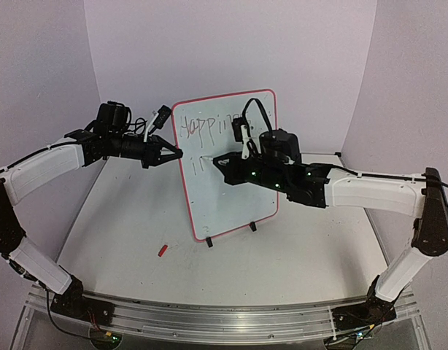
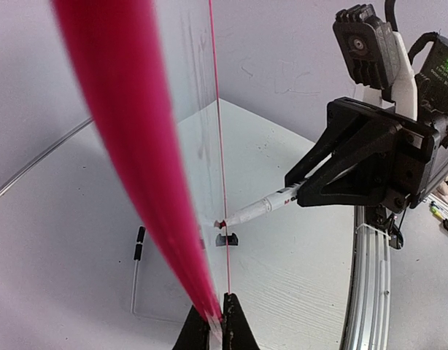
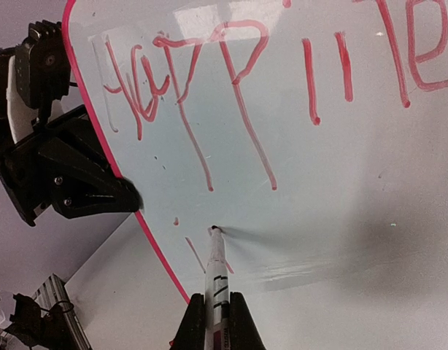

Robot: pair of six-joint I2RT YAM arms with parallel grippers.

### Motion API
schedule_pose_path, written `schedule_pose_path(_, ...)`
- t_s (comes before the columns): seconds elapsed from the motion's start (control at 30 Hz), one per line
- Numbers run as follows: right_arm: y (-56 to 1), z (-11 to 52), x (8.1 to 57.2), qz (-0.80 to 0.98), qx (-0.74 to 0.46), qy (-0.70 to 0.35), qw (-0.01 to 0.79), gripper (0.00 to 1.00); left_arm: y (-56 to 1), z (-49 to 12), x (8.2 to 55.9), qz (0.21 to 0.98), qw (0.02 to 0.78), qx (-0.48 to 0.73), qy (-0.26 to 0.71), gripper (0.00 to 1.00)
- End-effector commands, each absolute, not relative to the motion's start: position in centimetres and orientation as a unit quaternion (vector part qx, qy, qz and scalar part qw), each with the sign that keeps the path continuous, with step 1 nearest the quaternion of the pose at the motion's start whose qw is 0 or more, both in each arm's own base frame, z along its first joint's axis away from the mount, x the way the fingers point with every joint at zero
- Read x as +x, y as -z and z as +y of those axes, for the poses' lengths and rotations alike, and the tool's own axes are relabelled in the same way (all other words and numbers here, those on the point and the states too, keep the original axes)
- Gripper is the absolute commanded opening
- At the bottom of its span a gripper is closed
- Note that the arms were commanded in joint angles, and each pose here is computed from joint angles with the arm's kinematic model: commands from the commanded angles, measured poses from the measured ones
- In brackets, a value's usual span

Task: Write a sentence on the whiteboard
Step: Write on the whiteboard with the whiteboard.

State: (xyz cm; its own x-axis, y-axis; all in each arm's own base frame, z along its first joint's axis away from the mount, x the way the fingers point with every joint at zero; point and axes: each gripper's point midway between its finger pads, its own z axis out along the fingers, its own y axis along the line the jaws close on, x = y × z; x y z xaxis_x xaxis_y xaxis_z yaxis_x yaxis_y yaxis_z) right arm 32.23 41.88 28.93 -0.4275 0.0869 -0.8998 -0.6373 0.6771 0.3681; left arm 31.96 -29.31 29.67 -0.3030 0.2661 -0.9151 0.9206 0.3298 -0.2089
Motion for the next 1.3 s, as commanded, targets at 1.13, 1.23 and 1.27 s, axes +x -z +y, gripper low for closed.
schedule_pose_path(1.13,-25.0,38.8,32.8,0.806,-0.127,-0.313,0.487,0.0,-24.8,-29.3,29.7,0.742,0.331,0.437,0.387,0.0)
schedule_pose_path(1.23,-25.1,38.9,32.8,0.805,-0.128,-0.315,0.486,0.0,-24.9,-29.3,29.7,0.741,0.332,0.437,0.386,0.0)
schedule_pose_path(1.27,-25.1,38.9,32.7,0.805,-0.128,-0.316,0.486,0.0,-24.9,-29.3,29.7,0.742,0.332,0.437,0.386,0.0)
